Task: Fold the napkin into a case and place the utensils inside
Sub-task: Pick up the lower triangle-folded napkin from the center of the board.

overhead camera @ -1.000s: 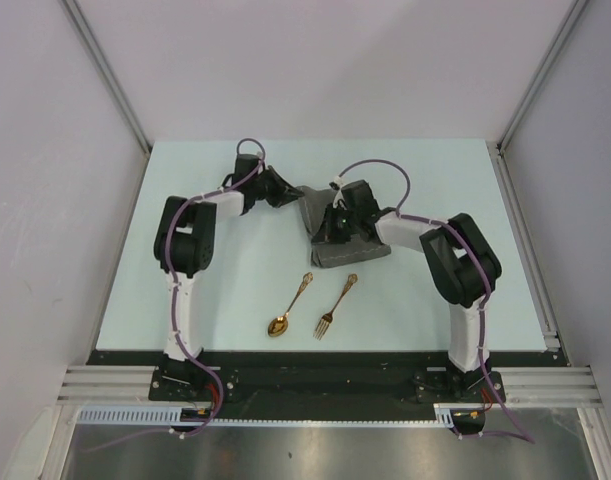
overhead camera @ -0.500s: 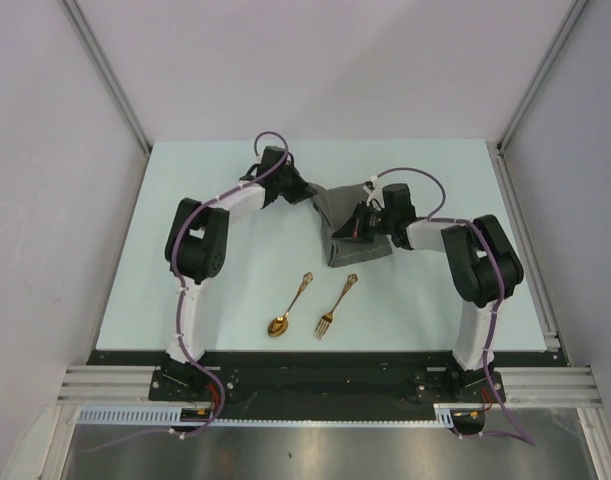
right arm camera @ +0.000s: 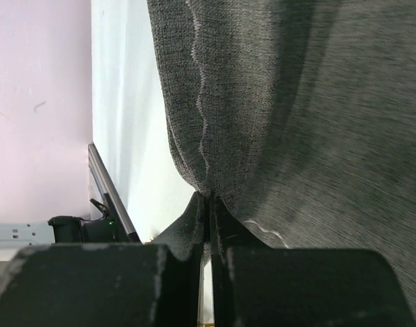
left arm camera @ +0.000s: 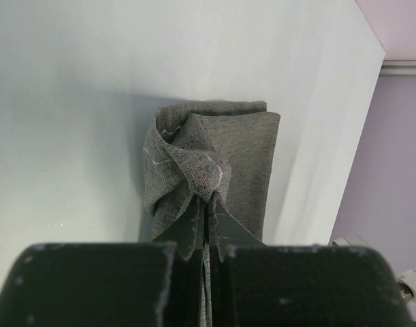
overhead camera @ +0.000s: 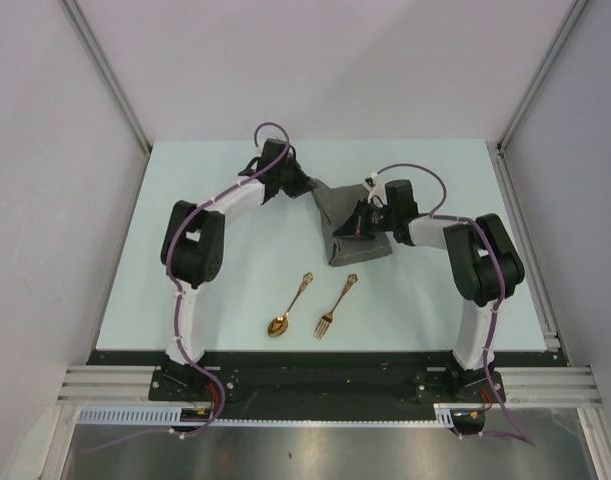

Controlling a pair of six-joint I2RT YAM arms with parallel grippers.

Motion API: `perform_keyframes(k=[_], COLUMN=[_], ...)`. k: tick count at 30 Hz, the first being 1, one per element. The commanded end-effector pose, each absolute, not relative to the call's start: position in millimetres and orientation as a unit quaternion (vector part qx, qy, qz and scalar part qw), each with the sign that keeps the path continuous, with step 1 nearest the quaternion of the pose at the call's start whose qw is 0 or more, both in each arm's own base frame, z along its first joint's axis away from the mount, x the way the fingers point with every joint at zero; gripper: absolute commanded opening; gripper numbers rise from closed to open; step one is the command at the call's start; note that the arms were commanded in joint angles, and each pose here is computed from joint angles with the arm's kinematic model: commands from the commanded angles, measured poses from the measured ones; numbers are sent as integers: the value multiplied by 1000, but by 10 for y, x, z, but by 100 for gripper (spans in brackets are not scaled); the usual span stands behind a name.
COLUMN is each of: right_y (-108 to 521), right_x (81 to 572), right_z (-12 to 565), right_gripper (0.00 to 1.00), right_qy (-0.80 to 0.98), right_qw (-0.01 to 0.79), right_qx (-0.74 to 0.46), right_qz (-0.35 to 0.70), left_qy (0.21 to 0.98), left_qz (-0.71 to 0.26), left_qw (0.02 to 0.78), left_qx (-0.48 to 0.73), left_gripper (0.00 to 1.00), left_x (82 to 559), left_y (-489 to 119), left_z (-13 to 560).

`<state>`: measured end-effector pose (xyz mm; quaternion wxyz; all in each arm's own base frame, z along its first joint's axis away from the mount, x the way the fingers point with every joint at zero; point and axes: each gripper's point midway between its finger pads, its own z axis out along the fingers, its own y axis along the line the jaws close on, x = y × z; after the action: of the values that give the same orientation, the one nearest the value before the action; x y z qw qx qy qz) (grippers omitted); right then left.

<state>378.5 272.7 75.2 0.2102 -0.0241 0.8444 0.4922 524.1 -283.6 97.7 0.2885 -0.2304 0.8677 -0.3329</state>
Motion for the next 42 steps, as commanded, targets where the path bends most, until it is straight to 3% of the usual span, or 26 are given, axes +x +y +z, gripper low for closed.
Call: perform_keyframes(k=[1, 3, 4, 6, 8, 10, 14, 17, 22, 25, 28, 32, 42], right_y=[2967, 3062, 3101, 3254, 3406, 3482, 3306, 3160, 3063, 3107, 3182, 3267, 3460], right_x=[3559, 3580, 3596, 3597, 3535, 3562, 3632, 3759, 4094, 4349, 4597, 4896, 5396], right_z=[727, 762, 757, 757, 688, 737, 806, 856, 784, 767, 841, 753, 667], right_gripper=[0, 3, 5, 18, 31, 35, 54, 58, 57, 43, 34, 14, 5], right_qy=[849, 849, 850, 848, 852, 850, 853, 856, 868, 864, 855, 843, 830], right_qw=[166, 168, 170, 168, 153, 155, 172, 186, 216, 243, 268, 294, 320], right_qx=[-56, -60, -61, -70, -77, -84, -74, -69, -44, -37, -28, -12, -10], right_qz=[499, 497, 494, 497, 495, 496, 487, 478, 444, 440, 444, 451, 457], left_qy=[823, 826, 828, 834, 842, 852, 856, 871, 866, 859, 858, 867, 885], left_qz=[-344, -357, -362, -372, -360, -343, -307, -290, -363, -388, -393, -382, -351], left_qw=[396, 380, 373, 352, 352, 352, 387, 379, 339, 332, 328, 320, 306], left_qx=[-219, -212, -211, -204, -196, -181, -154, -120, -62, -46, -32, -23, -9], left_gripper=[0, 3, 10, 28, 59, 72, 75, 79, 78, 71, 76, 81, 80], left_x=[5547, 5539, 5539, 5515, 5521, 5480, 5494, 5520, 5540, 5517, 5487, 5482, 5414], left_y=[-2500, -2469, -2452, -2391, -2241, -2106, -1746, -1719, -2046, -2145, -2184, -2173, -2153], left_z=[1743, 1665, 1616, 1480, 1403, 1346, 1473, 1439, 1328, 1208, 1123, 951, 656])
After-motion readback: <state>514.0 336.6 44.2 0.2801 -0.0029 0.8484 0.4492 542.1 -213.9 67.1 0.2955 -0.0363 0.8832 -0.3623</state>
